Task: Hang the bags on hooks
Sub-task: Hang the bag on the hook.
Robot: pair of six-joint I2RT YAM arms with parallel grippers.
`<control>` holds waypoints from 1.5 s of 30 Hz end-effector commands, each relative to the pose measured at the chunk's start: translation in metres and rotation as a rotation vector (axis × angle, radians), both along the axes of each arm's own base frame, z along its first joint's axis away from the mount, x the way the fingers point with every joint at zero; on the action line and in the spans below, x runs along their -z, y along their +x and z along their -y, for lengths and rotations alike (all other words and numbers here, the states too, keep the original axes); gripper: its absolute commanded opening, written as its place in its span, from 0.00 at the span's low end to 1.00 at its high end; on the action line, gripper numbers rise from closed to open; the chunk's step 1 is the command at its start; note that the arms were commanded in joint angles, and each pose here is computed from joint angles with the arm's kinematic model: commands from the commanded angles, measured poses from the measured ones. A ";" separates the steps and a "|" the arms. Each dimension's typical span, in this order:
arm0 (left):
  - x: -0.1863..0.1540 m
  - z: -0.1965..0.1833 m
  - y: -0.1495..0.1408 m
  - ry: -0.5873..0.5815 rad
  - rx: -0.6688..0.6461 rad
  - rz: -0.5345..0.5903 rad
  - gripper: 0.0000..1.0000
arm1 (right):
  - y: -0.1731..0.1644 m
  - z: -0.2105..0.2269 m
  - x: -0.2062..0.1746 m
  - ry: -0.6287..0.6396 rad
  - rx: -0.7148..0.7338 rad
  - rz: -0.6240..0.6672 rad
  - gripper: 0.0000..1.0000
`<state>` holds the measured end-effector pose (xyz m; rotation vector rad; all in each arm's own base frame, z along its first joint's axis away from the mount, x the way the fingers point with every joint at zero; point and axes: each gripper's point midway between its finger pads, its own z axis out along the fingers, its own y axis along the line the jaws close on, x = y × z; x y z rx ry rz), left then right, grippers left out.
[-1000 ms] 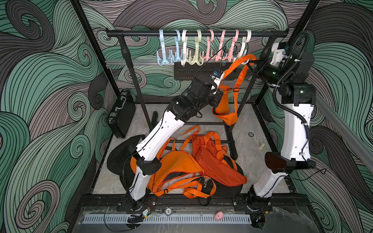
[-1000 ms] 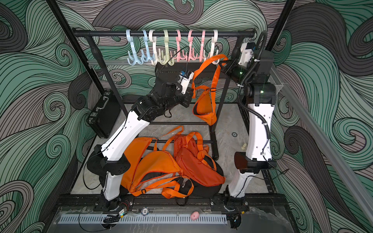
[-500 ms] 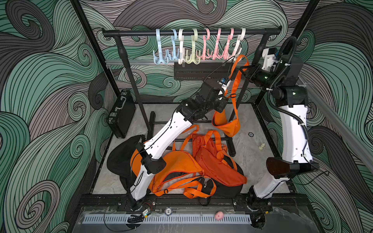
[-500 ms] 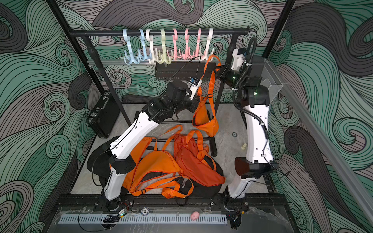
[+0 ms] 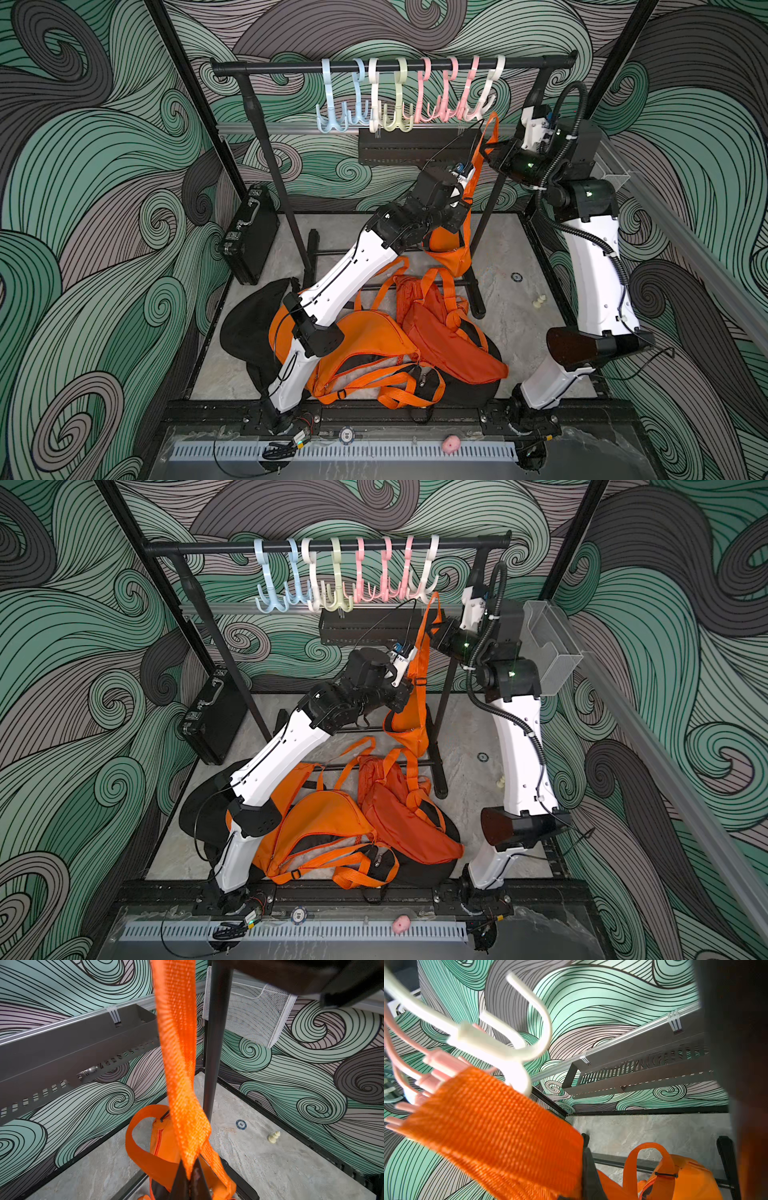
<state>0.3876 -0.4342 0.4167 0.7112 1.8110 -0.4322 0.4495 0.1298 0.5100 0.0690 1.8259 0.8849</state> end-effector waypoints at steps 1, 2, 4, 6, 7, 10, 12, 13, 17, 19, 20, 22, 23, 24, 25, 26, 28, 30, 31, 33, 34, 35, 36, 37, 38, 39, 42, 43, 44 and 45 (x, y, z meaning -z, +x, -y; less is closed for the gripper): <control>0.015 0.000 0.003 0.039 -0.002 -0.024 0.00 | 0.002 0.003 0.007 -0.005 0.024 -0.004 0.00; 0.015 0.001 0.003 0.038 -0.002 -0.023 0.00 | 0.001 0.002 0.006 -0.005 0.020 0.001 0.00; 0.015 0.000 0.004 0.040 -0.003 -0.021 0.00 | 0.000 0.001 0.007 -0.009 0.013 0.003 0.00; 0.016 -0.001 0.005 0.040 -0.006 -0.022 0.00 | 0.000 -0.001 0.010 -0.017 0.001 -0.002 0.00; 0.017 -0.002 0.005 0.043 -0.008 -0.025 0.00 | 0.000 -0.002 0.012 -0.019 -0.006 -0.005 0.00; 0.015 -0.004 0.006 0.050 -0.013 -0.013 0.00 | -0.001 -0.005 0.011 -0.024 -0.029 0.003 0.00; 0.007 -0.007 0.007 0.042 -0.020 0.008 0.00 | -0.003 -0.004 0.004 -0.034 -0.032 0.022 0.00; 0.002 -0.008 0.007 0.036 -0.024 0.022 0.00 | -0.005 -0.003 0.000 -0.039 -0.029 0.033 0.00; -0.023 -0.019 0.008 0.005 -0.046 0.078 0.00 | -0.008 -0.001 -0.021 -0.042 -0.018 0.076 0.00; -0.030 -0.023 0.009 -0.005 -0.052 0.089 0.00 | -0.006 0.002 -0.026 -0.045 -0.007 0.081 0.00; -0.033 -0.026 0.009 -0.007 -0.057 0.093 0.00 | -0.005 0.003 -0.027 -0.043 -0.003 0.079 0.00; -0.033 -0.028 0.011 -0.009 -0.061 0.092 0.00 | -0.001 0.002 -0.028 -0.034 -0.011 0.075 0.00; -0.033 -0.029 0.012 -0.007 -0.064 0.093 0.00 | 0.001 0.001 -0.029 -0.029 -0.015 0.072 0.00; -0.034 -0.030 0.014 -0.005 -0.066 0.096 0.00 | 0.003 -0.001 -0.028 -0.023 -0.022 0.067 0.00; -0.035 -0.032 0.015 -0.004 -0.070 0.098 0.00 | 0.004 -0.001 -0.029 -0.018 -0.025 0.066 0.00; -0.037 -0.034 0.017 -0.007 -0.074 0.102 0.00 | 0.007 -0.002 -0.028 -0.015 -0.027 0.062 0.00; -0.040 -0.037 0.021 -0.023 -0.081 0.103 0.00 | 0.009 -0.002 -0.029 -0.010 -0.023 0.062 0.00; -0.041 -0.040 0.026 -0.035 -0.087 0.103 0.00 | 0.015 -0.002 -0.028 -0.002 -0.017 0.059 0.00; -0.042 -0.042 0.028 -0.039 -0.090 0.106 0.00 | 0.015 -0.003 -0.030 0.004 -0.022 0.065 0.00; -0.047 -0.047 0.032 -0.056 -0.101 0.110 0.00 | 0.015 -0.003 -0.034 0.013 -0.028 0.072 0.00; -0.050 -0.049 0.032 -0.067 -0.100 0.109 0.00 | 0.015 -0.002 -0.036 0.011 -0.021 0.079 0.00; -0.052 -0.050 0.032 -0.079 -0.097 0.107 0.00 | 0.016 -0.001 -0.036 0.009 -0.014 0.080 0.00; -0.053 -0.049 0.032 -0.084 -0.092 0.106 0.00 | 0.018 0.001 -0.036 0.007 -0.003 0.081 0.00; -0.051 -0.047 0.033 -0.085 -0.088 0.103 0.00 | 0.019 0.001 -0.036 0.011 -0.002 0.081 0.00; -0.048 -0.046 0.033 -0.082 -0.083 0.096 0.00 | 0.021 0.002 -0.034 0.017 -0.004 0.074 0.00; -0.044 -0.044 0.034 -0.074 -0.081 0.086 0.00 | 0.024 0.001 -0.031 0.024 -0.013 0.064 0.00; -0.026 -0.040 0.035 -0.044 -0.076 0.046 0.00 | 0.027 -0.003 -0.019 0.025 -0.036 0.028 0.00; -0.022 -0.039 0.036 -0.040 -0.076 0.036 0.00 | 0.026 -0.003 -0.015 0.020 -0.035 0.017 0.00; -0.017 -0.037 0.035 -0.036 -0.070 0.025 0.00 | 0.025 -0.002 -0.013 0.013 -0.029 0.015 0.00; -0.015 -0.035 0.034 -0.035 -0.065 0.019 0.00 | 0.024 -0.001 -0.010 0.008 -0.023 0.012 0.00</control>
